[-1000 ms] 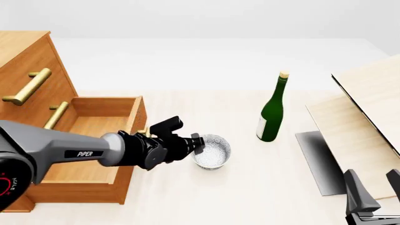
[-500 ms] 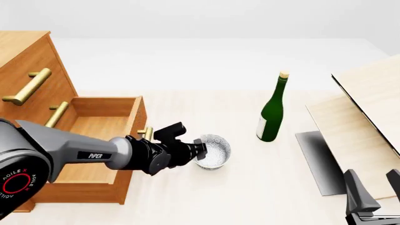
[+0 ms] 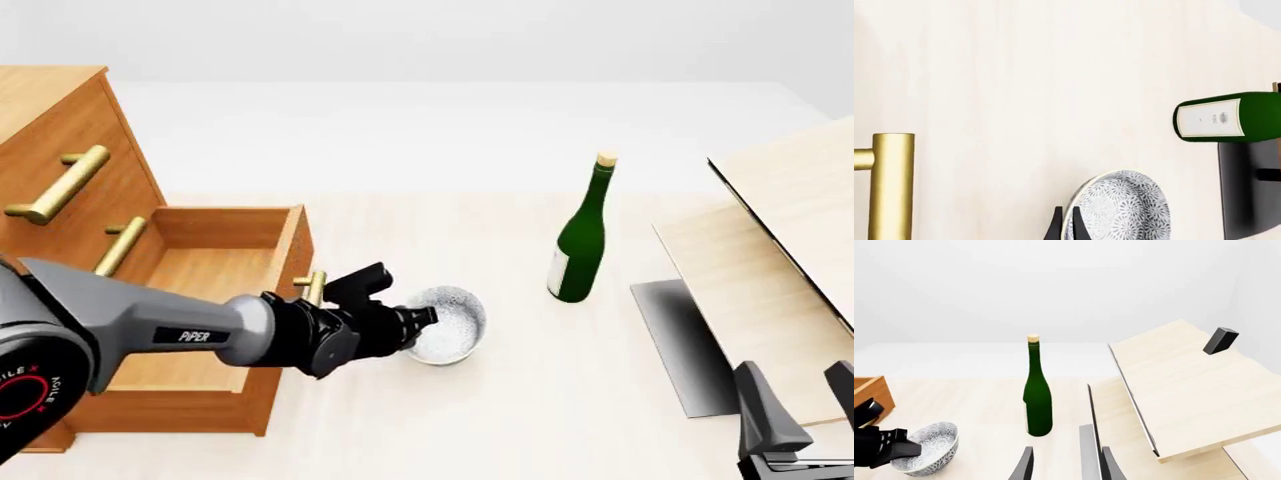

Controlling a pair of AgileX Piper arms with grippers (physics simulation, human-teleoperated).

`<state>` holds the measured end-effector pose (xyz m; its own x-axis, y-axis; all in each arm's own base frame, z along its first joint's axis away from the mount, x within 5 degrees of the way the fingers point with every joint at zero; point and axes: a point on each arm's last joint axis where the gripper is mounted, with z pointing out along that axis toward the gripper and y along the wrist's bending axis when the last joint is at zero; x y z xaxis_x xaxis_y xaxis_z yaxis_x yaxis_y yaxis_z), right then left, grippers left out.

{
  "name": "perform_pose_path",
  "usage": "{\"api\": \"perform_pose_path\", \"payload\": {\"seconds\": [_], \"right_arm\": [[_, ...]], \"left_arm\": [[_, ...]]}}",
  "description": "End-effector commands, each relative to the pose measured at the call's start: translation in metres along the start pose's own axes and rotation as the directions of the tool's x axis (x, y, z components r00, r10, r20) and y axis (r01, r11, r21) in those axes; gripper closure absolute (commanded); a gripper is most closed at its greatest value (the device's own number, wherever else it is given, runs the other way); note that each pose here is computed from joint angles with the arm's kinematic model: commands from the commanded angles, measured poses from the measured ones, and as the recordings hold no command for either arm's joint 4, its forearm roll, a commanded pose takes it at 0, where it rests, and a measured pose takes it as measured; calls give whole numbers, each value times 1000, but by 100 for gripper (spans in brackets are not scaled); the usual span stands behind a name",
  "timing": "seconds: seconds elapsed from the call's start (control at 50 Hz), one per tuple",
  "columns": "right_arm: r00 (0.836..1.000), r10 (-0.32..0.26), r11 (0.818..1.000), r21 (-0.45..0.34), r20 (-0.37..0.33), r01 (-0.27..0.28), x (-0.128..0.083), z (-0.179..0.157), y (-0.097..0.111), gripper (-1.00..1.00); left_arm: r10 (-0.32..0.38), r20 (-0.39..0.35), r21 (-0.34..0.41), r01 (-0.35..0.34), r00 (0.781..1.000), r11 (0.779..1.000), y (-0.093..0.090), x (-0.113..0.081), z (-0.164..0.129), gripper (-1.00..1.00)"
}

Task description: Put the bowl in the bottom drawer of the cabinet and close it.

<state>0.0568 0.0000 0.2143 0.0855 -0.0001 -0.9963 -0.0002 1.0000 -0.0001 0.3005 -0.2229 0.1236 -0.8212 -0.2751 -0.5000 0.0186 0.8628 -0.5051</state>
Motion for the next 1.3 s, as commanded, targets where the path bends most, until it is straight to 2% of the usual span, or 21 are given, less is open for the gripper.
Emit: {"api": "perform_pose_path", "payload": {"seconds": [0.02,0.46,0.64,0.7,0.78,0.84,0.98,1.14,1.3], "right_arm": [[1000,0,1000,0,0,0,0,0,0,-100],[1000,0,1000,0,0,0,0,0,0,-100],[1000,0,1000,0,0,0,0,0,0,-100],[1000,0,1000,0,0,0,0,0,0,-100],[1000,0,1000,0,0,0,0,0,0,-100],[1000,0,1000,0,0,0,0,0,0,-100],[1000,0,1000,0,0,0,0,0,0,-100],[1000,0,1000,0,0,0,0,0,0,-100],[1000,0,1000,0,0,0,0,0,0,-100]], "left_arm": [[-26,-4,-5,26,1000,1000,7,8,-9,100],[-36,24,25,35,999,999,-1,-1,-57,100],[-6,54,0,6,999,1000,3,-20,-84,100],[-4,54,-3,4,999,1000,4,-20,-92,100],[8,61,-19,-7,998,1000,7,-26,-102,100],[51,76,-50,-47,996,998,10,-42,-117,100],[111,72,-90,-104,991,991,14,-55,-134,100],[147,66,-104,-140,987,985,13,-57,-155,100],[154,80,-102,-145,985,984,12,-57,-177,100]]}}
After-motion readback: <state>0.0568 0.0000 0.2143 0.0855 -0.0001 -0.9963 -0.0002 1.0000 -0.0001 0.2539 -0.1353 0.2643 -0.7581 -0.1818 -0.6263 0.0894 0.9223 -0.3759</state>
